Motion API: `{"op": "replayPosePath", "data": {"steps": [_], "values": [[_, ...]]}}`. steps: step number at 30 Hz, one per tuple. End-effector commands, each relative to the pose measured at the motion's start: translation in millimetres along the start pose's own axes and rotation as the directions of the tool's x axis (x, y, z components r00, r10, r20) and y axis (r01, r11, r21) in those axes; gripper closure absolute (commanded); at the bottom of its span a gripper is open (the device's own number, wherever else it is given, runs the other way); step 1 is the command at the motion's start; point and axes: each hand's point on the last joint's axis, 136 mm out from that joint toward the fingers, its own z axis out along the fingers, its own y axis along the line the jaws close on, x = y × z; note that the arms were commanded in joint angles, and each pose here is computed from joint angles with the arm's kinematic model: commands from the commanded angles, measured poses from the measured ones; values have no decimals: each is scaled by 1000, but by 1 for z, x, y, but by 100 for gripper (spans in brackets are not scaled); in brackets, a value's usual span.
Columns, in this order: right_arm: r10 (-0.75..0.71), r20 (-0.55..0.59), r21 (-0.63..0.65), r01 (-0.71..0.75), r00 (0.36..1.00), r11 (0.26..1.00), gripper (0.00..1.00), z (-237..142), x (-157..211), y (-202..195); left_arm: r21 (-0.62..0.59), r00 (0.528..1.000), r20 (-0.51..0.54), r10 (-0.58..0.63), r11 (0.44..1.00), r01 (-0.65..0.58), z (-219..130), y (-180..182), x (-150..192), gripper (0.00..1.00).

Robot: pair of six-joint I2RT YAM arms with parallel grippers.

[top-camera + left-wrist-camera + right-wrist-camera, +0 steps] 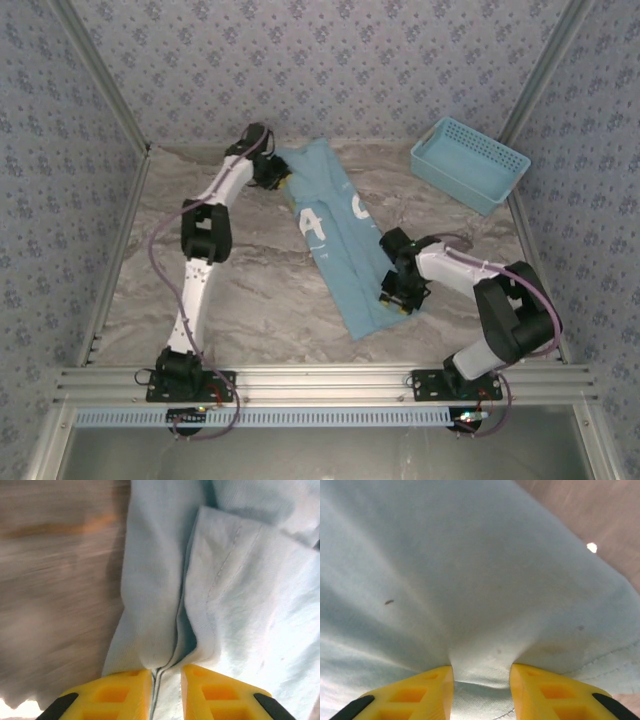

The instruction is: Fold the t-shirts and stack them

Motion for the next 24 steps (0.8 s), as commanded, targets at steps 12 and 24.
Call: {"op": "replayPosePath", "data": {"steps": [12, 24], "values": [[90, 83, -116, -80, 992, 990, 49, -58, 8, 14, 39, 975, 47, 217, 975, -219, -85, -86, 38, 60], [-71, 119, -222, 96, 990, 970, 47, -96, -25, -31, -14, 896, -395, 201, 974, -225, -156, 44, 292, 60]]}}
